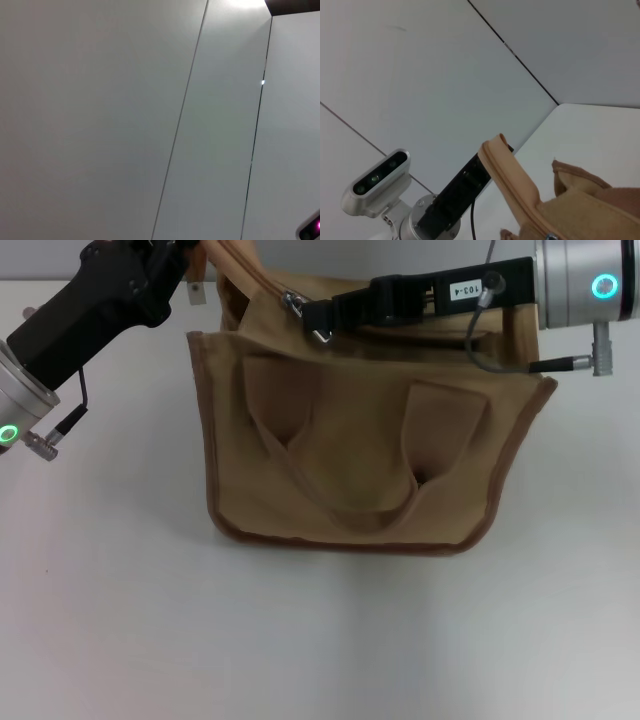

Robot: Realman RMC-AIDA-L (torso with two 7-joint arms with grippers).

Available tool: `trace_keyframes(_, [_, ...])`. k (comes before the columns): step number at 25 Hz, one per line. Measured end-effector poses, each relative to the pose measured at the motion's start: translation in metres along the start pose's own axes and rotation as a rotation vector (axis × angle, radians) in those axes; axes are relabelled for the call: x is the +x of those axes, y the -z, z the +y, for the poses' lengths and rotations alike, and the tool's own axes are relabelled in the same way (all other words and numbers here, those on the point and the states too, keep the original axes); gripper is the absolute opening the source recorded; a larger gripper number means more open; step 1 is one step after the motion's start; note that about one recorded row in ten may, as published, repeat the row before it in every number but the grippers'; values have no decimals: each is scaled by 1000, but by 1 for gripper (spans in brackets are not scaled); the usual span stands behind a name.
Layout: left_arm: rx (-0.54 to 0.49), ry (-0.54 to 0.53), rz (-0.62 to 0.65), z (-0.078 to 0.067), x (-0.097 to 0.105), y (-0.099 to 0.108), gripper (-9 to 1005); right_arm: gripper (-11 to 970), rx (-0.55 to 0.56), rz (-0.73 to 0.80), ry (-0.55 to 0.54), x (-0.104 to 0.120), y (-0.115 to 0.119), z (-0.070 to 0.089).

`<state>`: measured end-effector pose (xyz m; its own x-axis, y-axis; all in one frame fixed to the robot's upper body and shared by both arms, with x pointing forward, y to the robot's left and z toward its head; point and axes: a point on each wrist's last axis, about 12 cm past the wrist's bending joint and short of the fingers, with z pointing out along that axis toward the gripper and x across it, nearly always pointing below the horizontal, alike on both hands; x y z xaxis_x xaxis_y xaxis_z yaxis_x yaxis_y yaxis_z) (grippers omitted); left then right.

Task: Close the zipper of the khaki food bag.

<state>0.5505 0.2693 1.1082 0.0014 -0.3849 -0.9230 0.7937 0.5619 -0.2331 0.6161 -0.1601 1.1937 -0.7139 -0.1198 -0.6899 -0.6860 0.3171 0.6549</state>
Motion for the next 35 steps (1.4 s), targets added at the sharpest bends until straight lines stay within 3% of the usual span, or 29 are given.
trace_keyframes(19, [-35, 15, 10, 2, 4, 3, 21, 9, -11, -46, -13, 18, 34, -6])
trace_keyframes(35, [-74, 16, 9, 6, 4, 4, 34, 8, 0, -125, -11, 39, 83, -16])
